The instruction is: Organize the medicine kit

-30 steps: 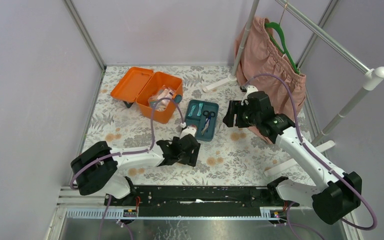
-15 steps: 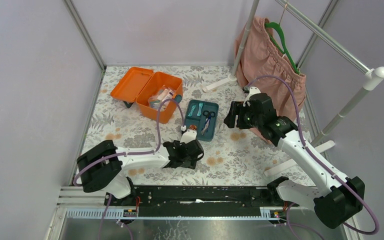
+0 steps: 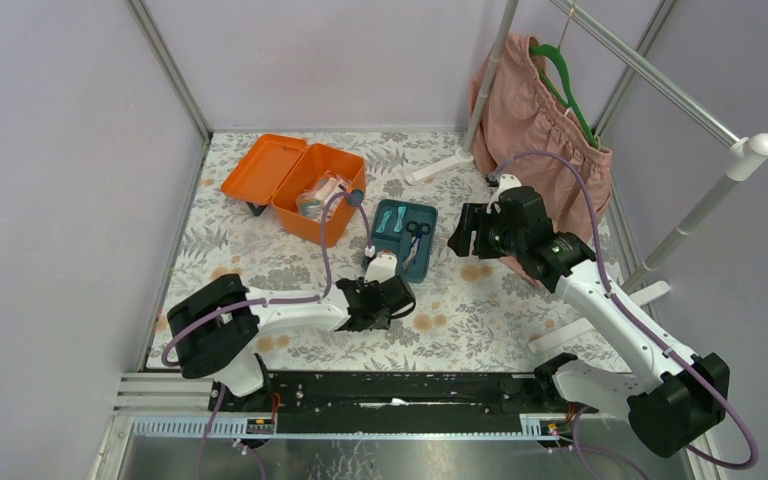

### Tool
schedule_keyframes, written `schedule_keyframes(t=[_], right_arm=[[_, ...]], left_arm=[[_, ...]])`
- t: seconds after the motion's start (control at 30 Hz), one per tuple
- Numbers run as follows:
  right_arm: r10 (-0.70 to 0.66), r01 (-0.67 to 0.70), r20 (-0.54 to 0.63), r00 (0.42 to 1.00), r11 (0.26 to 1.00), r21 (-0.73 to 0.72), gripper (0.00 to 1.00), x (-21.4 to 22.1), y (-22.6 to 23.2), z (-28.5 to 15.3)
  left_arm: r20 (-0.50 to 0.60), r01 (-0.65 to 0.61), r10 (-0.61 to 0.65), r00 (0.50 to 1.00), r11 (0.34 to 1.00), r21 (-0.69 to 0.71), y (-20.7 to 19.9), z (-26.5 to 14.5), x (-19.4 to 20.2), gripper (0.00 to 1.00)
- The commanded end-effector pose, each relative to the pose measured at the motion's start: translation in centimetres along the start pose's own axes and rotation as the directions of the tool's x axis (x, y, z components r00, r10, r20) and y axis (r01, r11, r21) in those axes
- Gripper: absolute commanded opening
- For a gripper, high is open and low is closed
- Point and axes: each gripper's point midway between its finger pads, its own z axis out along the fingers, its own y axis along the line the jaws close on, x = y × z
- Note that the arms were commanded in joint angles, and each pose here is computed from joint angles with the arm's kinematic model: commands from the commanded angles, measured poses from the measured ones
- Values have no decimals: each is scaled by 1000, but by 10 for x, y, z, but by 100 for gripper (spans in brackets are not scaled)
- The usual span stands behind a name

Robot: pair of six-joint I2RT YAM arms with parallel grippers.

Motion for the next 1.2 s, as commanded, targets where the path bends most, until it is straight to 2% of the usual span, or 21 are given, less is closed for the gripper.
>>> schedule_keyframes(t=[0.0,0.27,0.57,0.8,1.0,1.17], right_arm=[[19,-19,25,1000,1000,2,73,-5,2,-3],[29,-29,22,999,999,-24,73,-4,7,-1],[48,-47,101,994,999,-13,74,-10,2,-13],[47,-47,94,994,999,-2,74,-9,0,-12],[51,-51,91,995,999,-8,74,-8,1,-9],[50,-50,89,995,999,-2,74,-8,0,-8]], left_arm=[[-61,-45,39,997,993,-105,31,10,25,41],[-53,-40,34,998,993,-108,39,14,30,25],[-45,-58,54,998,994,-95,39,15,27,7],[24,-81,81,996,997,0,20,-10,0,7],[80,-103,94,992,986,128,-14,-37,-24,9],[123,-130,112,986,979,156,-35,-40,-45,10]])
